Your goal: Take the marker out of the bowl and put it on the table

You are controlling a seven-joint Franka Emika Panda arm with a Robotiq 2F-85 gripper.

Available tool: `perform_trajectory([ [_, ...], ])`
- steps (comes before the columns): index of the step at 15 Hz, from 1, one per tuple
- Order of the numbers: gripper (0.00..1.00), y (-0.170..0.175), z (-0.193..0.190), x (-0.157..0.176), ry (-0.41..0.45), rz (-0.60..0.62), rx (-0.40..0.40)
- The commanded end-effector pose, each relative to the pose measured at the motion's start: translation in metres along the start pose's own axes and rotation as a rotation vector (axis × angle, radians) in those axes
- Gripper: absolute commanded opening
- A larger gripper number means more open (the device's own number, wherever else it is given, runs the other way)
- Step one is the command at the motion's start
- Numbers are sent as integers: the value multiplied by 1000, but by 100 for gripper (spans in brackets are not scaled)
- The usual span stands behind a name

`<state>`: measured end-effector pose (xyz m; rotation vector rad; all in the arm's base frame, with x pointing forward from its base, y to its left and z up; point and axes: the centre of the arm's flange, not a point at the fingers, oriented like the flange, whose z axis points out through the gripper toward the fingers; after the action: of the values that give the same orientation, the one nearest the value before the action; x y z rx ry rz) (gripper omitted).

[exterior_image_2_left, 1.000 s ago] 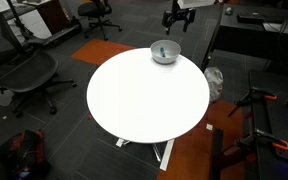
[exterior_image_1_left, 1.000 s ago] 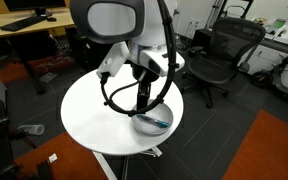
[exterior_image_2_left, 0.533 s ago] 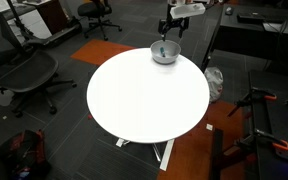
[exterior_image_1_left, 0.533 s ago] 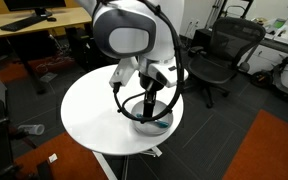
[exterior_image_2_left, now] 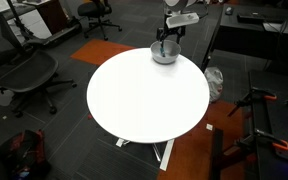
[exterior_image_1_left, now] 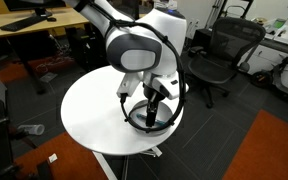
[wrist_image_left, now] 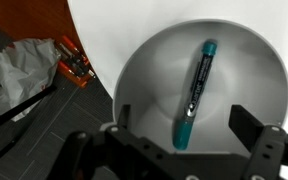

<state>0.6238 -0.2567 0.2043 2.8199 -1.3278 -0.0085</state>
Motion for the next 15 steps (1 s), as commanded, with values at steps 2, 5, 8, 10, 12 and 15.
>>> perform_trajectory([
  [2,100,-6,16,15,-21,33,16],
  [5,100,-8,24,17,-10,31,17],
  [8,100,-12,31,20,-7,33,12],
  [10,100,-15,35,21,-6,31,7],
  [12,100,-17,40,22,-6,28,1],
  [15,100,-21,46,24,-6,23,-3],
])
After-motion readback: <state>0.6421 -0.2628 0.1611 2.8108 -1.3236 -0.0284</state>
